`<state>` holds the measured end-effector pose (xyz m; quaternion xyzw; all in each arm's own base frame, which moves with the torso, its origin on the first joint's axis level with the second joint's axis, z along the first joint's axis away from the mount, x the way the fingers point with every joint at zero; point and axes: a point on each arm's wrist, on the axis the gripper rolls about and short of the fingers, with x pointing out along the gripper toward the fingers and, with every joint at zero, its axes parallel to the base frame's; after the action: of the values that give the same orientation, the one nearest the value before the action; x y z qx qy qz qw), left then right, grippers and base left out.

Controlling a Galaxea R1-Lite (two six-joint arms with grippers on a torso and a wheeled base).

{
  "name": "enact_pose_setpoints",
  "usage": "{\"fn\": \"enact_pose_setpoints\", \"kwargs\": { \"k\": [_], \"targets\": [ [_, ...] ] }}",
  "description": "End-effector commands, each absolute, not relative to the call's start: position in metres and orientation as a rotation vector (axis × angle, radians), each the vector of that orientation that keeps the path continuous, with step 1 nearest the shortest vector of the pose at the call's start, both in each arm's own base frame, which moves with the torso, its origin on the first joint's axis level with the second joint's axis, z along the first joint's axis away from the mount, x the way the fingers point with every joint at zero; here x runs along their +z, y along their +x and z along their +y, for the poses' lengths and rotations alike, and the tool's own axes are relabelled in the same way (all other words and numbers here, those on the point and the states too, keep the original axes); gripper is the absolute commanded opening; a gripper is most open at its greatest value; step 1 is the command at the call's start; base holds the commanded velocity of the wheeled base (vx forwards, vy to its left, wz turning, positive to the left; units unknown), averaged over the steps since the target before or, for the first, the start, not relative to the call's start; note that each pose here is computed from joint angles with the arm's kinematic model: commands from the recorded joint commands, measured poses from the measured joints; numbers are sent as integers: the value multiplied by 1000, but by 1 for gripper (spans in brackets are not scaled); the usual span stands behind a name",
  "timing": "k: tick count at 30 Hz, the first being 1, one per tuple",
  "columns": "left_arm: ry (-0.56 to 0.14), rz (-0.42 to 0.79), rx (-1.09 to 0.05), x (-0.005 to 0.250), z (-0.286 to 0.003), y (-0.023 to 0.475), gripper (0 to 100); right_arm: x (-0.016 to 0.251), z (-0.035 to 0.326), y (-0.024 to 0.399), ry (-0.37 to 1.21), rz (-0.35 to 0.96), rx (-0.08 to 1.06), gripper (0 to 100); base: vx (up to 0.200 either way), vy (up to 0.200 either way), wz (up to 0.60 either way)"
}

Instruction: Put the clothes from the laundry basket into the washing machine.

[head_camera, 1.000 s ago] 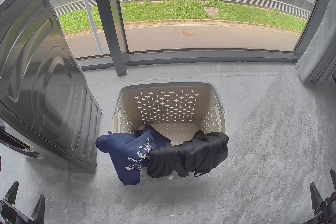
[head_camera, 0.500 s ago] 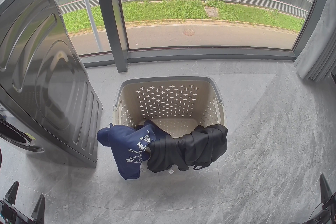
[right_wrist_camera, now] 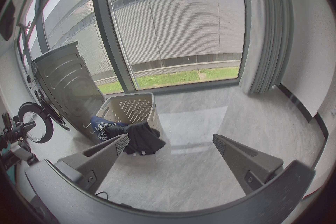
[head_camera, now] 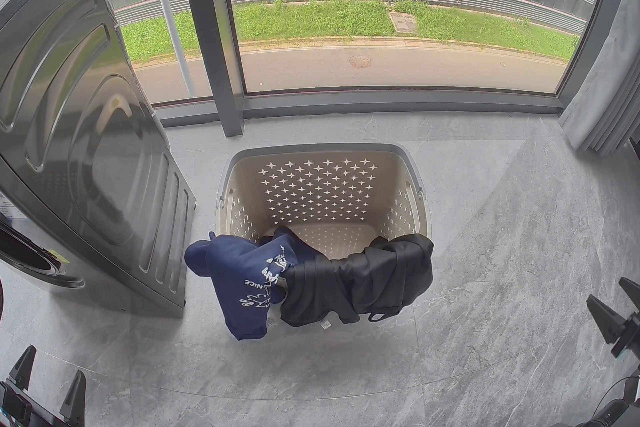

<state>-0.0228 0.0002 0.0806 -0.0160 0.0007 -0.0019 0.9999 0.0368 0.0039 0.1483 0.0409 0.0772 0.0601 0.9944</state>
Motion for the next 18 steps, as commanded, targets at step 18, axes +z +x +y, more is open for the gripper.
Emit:
{"fn": "enact_pose_setpoints", "kwargs": {
  "k": [18],
  "targets": [
    [-32, 5, -5, 76, 0, -23, 100, 102, 70, 205, 128, 610, 231, 100, 0, 22, 0]
  ]
}}
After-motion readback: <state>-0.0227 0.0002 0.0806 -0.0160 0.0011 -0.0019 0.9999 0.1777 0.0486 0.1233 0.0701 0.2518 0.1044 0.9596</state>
